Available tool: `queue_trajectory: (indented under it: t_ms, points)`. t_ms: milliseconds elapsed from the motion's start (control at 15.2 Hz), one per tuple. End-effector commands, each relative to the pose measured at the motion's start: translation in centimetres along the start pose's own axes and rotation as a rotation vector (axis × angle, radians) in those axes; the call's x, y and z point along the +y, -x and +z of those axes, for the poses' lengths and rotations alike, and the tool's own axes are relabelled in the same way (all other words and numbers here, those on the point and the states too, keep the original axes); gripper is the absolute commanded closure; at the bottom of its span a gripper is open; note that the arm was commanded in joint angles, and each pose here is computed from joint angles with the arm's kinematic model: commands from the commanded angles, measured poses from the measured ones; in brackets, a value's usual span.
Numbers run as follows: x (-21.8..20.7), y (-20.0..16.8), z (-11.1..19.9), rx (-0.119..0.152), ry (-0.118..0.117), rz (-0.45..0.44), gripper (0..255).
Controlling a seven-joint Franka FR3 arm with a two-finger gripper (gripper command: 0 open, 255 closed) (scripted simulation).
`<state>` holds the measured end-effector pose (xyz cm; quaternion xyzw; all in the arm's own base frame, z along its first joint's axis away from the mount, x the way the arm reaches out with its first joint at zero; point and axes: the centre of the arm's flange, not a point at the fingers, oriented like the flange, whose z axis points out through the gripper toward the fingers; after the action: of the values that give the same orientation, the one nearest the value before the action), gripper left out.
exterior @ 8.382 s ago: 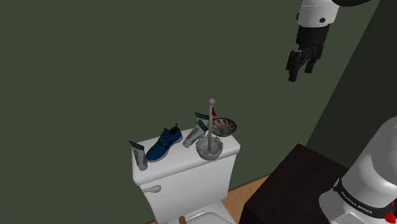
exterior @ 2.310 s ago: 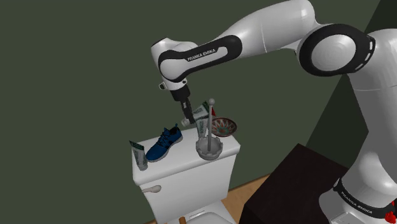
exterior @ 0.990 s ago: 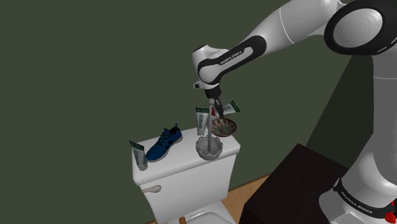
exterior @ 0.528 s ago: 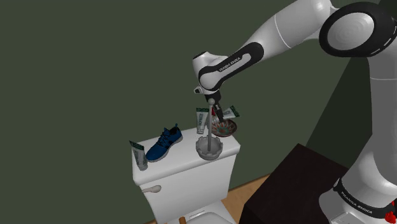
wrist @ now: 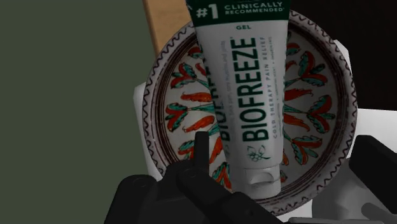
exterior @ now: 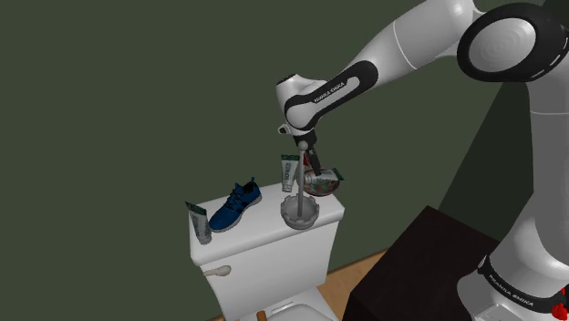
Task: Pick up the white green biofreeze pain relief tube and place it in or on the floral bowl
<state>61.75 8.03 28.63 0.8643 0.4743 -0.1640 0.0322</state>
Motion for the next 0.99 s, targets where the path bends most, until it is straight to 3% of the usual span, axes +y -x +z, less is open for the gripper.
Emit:
queue_trajectory:
  t_ms: [0,132,396,924]
  points:
    - [0.0,0.0,0.0,0.000,0.000,0.000,0]
    - [0.0,0.0,0.0,0.000,0.000,0.000,0]
    - [0.0,0.0,-5.0,0.000,0.000,0.000,0]
    - [0.0,0.0,-5.0,0.000,0.000,0.000,0]
